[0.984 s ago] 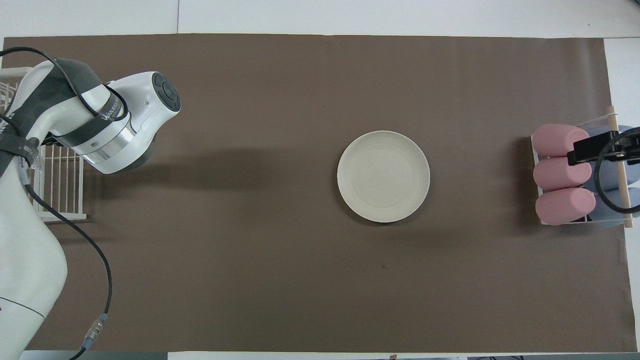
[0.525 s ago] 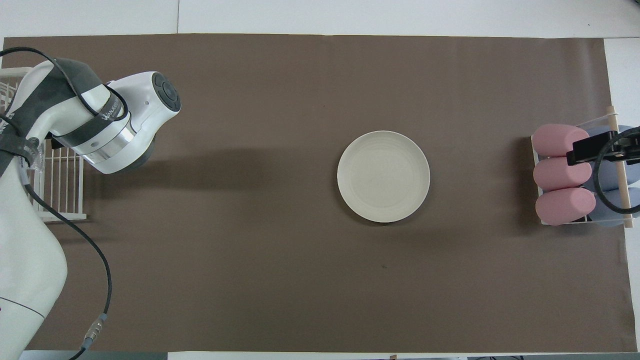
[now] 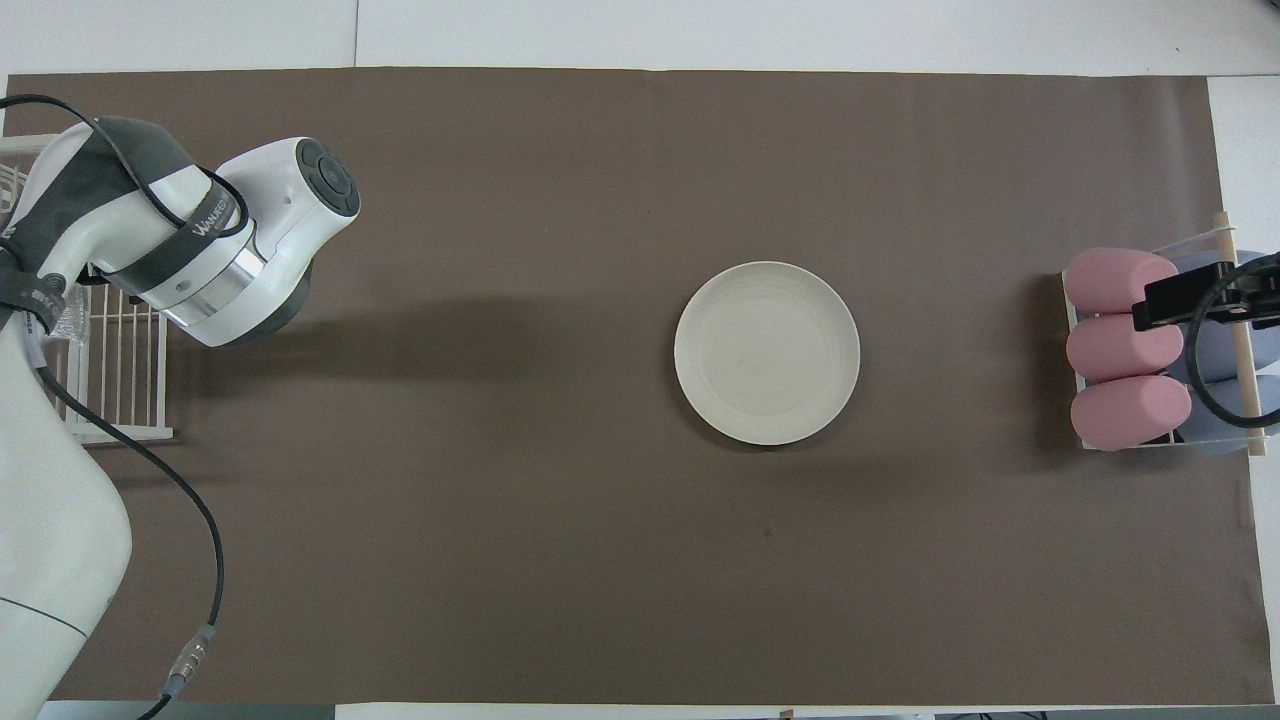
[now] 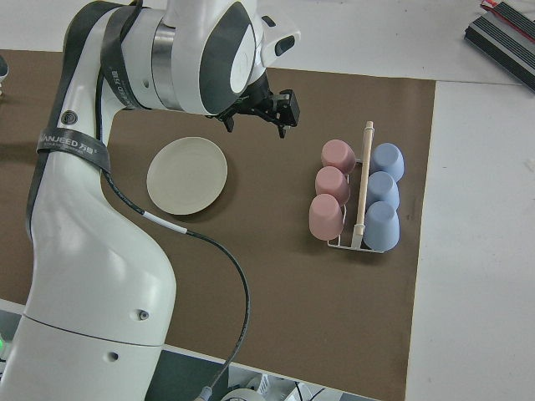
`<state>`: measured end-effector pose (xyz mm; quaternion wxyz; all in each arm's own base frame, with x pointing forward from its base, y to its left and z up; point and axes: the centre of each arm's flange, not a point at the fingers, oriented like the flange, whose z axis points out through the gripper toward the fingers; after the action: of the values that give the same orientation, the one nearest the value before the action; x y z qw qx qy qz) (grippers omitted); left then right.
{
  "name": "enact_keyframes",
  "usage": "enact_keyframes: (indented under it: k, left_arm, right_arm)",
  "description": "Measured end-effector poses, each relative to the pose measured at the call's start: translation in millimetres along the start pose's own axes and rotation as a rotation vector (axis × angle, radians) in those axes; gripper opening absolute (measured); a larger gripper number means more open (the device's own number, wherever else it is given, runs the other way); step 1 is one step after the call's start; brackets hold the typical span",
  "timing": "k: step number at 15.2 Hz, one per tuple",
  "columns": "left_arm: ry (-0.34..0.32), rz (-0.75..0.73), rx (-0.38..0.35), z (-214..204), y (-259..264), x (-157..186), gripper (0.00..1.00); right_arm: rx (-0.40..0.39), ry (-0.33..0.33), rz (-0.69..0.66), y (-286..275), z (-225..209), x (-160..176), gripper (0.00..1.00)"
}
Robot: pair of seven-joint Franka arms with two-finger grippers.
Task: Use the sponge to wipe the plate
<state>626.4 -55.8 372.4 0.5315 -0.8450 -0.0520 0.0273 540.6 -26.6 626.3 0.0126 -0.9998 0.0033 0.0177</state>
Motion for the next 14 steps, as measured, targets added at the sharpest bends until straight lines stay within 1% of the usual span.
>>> enact_keyframes:
  k: [2,3,6,8,10,12,13,14]
  left_arm:
    - [-0.029,-0.014,-0.102,-6,-9,0,1.0]
    - [-0.052,-0.01,-0.172,-9,-21,1,1.0]
    - [-0.11,-0.002,-0.425,-22,-82,-3,1.0]
    - [-0.125,-0.027,-0.58,-35,-120,-10,1.0]
    - [-0.143,-0.049,-0.728,-50,-144,-22,1.0]
    - [-0.152,-0.03,-0.882,-57,-171,-35,1.0]
    - [-0.146,0.001,-0.941,-56,-188,-44,1.0]
    - [-0.139,0.033,-0.985,-52,-204,-54,1.0]
  right_arm:
    - [0.0,0.0,0.0,0,0,0,1.0]
    - [0.0,0.0,0.0,0,0,0,1.0]
    - [0.0,0.0,0.0,0,0,0,1.0]
    - [0.0,0.0,0.0,0,0,0,1.0]
    - [0.0,0.0,0.0,0,0,0,1.0]
    - [0.0,0.0,0.0,0,0,0,1.0]
    - [0.0,0.0,-0.001,0,0,0,1.0]
    - [0.0,0.001,-0.001,0,0,0,1.0]
